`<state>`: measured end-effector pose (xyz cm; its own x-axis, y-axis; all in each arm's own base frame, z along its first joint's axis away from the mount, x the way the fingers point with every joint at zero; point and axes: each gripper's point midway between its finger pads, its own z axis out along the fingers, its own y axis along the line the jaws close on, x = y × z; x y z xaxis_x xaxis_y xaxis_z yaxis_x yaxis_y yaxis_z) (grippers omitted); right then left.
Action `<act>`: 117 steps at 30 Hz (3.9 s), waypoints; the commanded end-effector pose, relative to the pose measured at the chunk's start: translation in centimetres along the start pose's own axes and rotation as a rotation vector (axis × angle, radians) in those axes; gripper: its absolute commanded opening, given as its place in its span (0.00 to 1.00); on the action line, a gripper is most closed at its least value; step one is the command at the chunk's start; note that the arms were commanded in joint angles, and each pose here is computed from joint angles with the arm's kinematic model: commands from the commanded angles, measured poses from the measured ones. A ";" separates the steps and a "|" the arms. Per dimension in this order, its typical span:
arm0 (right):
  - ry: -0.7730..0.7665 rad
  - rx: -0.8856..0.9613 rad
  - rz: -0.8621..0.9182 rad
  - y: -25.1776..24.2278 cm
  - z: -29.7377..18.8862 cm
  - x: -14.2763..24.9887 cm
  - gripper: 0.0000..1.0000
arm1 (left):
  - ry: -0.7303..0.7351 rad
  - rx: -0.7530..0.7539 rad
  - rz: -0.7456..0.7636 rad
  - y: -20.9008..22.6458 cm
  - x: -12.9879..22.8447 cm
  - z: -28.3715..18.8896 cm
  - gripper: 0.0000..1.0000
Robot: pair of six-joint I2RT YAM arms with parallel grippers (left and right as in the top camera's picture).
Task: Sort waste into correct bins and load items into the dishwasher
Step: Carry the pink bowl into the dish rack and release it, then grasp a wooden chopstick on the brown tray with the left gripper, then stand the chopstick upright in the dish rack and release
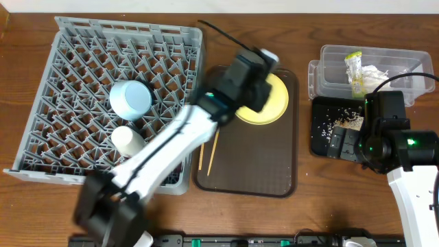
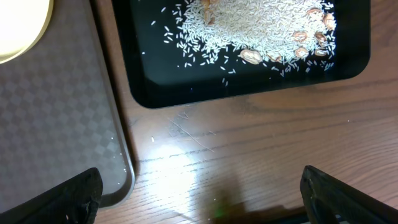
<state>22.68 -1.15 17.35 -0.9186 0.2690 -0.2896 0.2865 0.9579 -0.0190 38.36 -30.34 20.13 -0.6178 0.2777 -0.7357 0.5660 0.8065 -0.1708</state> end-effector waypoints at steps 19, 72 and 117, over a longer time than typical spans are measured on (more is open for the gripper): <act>-0.021 0.010 0.020 -0.4 -0.5 -0.5 0.99 | -0.087 0.583 -0.632 18.5 1.0 -8.4 0.06; -0.021 0.011 0.005 -0.4 -0.5 -0.4 0.99 | 0.631 -0.299 -0.342 5.3 16.8 -2.3 0.90; -0.013 0.013 0.005 -0.4 -0.5 -0.3 0.99 | 0.477 -0.295 -0.203 9.1 11.4 -8.2 0.07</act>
<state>22.45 -1.17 17.30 -0.9215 0.2682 -0.2810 0.2857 0.9580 -0.0226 31.49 -17.19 14.35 -0.9402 0.1763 -0.2915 0.2082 0.9746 -0.0822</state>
